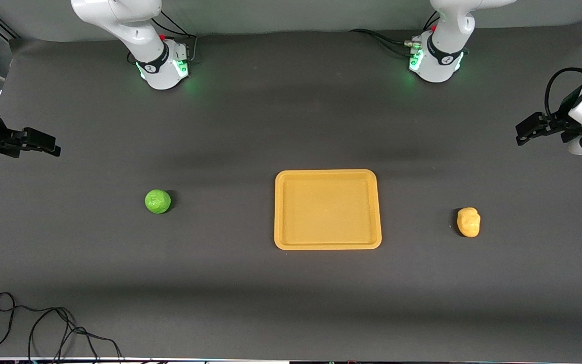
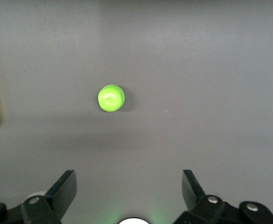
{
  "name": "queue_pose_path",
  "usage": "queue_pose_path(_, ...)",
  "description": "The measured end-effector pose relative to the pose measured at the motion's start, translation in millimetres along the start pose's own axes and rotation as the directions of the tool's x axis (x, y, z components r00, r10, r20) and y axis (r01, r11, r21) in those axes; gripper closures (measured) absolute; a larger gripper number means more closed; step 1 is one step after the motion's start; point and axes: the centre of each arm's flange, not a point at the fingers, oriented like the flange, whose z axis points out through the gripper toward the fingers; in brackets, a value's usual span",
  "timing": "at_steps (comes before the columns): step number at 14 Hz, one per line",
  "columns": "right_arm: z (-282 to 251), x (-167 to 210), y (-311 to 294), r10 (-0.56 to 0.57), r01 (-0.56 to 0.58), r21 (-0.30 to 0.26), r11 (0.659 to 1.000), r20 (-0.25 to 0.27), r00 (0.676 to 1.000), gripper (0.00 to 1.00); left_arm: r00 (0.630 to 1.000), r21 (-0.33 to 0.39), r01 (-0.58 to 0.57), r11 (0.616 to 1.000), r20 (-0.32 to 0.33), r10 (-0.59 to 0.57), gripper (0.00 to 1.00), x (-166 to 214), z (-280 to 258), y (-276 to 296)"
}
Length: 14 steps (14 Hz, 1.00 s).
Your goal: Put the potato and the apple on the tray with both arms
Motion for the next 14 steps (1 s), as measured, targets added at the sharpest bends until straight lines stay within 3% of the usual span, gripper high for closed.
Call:
queue_pose_path(3,-0.2,0.0,0.1,0.008,-0.008,0.000,1.000,-0.001,1.000,0.00,1.000,-0.001,-0.008,1.000,0.020,0.008,0.00,3.2,9.1,1.7)
queue_pose_path(7,-0.8,0.0,0.1,0.013,-0.013,0.000,1.000,-0.002,1.000,0.00,0.978,-0.044,-0.107,0.993,0.175,0.113,0.00,19.4,72.5,8.1)
queue_pose_path(9,-0.8,0.2,0.1,0.013,-0.013,0.000,1.000,-0.002,1.000,0.00,0.978,-0.050,-0.122,0.991,0.166,0.129,0.00,38.5,103.1,9.1)
queue_pose_path(14,-1.6,0.2,0.1,0.013,-0.013,0.000,1.000,-0.004,1.000,0.00,0.987,-0.039,-0.148,0.988,0.062,0.150,0.00,90.7,198.7,11.9)
